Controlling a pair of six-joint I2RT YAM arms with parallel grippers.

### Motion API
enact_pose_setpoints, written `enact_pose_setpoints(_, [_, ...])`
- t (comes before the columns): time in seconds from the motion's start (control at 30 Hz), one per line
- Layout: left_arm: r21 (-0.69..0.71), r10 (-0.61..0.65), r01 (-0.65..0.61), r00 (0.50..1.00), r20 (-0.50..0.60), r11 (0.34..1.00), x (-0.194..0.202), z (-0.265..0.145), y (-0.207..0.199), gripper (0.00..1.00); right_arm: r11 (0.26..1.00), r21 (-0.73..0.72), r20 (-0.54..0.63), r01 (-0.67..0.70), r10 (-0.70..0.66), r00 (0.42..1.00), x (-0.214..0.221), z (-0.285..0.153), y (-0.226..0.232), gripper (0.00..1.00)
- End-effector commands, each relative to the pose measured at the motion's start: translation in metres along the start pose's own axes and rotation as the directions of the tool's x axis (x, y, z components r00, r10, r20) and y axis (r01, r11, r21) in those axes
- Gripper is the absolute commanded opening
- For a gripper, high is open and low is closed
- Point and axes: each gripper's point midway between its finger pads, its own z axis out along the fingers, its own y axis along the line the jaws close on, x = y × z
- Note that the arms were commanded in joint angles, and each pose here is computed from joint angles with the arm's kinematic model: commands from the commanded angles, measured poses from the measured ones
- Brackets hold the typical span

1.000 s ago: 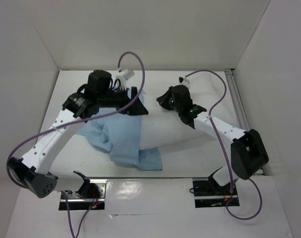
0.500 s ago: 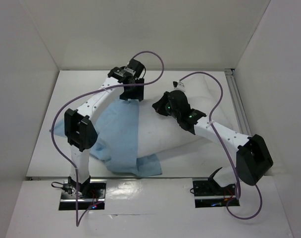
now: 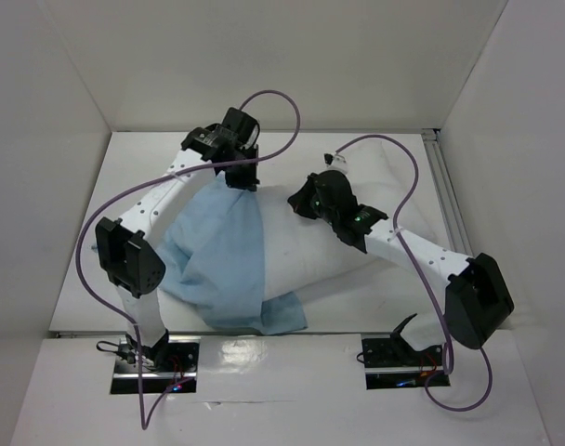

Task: Put the pillow into the pillowcase

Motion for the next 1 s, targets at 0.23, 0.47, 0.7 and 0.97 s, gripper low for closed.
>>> enact_pose_setpoints(0.23, [0.622,0.109,-0.197,0.978,0.176,0.758,-0.047,-0.094,-0.16,0.0,0.987,-0.146,0.198,0.065,-0.035,0.98,-0.08,-0.046,0.082,0.0])
enact_pose_setpoints(0.47, [0.555,0.021,-0.111,0.986,0.166,0.824,-0.078,-0.052,-0.132,0.0,0.994,-0.1,0.29,0.034,-0.004,0.957,-0.103,-0.079,0.073,0.0])
enact_pose_setpoints(0.7, [0.712,0.008,-0.064,0.997,0.081,0.699,-0.081,-0.028,-0.17,0.0,0.995,-0.06,0.359,-0.076,0.092,0.929,-0.096,-0.049,0.053,0.0])
enact_pose_setpoints(0.97, [0.65,-0.002,-0.063,0.995,0.099,0.757,-0.089,-0.027,-0.122,0.72,0.989,0.116,0.392,-0.087,0.035,0.919,-0.102,-0.004,0.022,0.0])
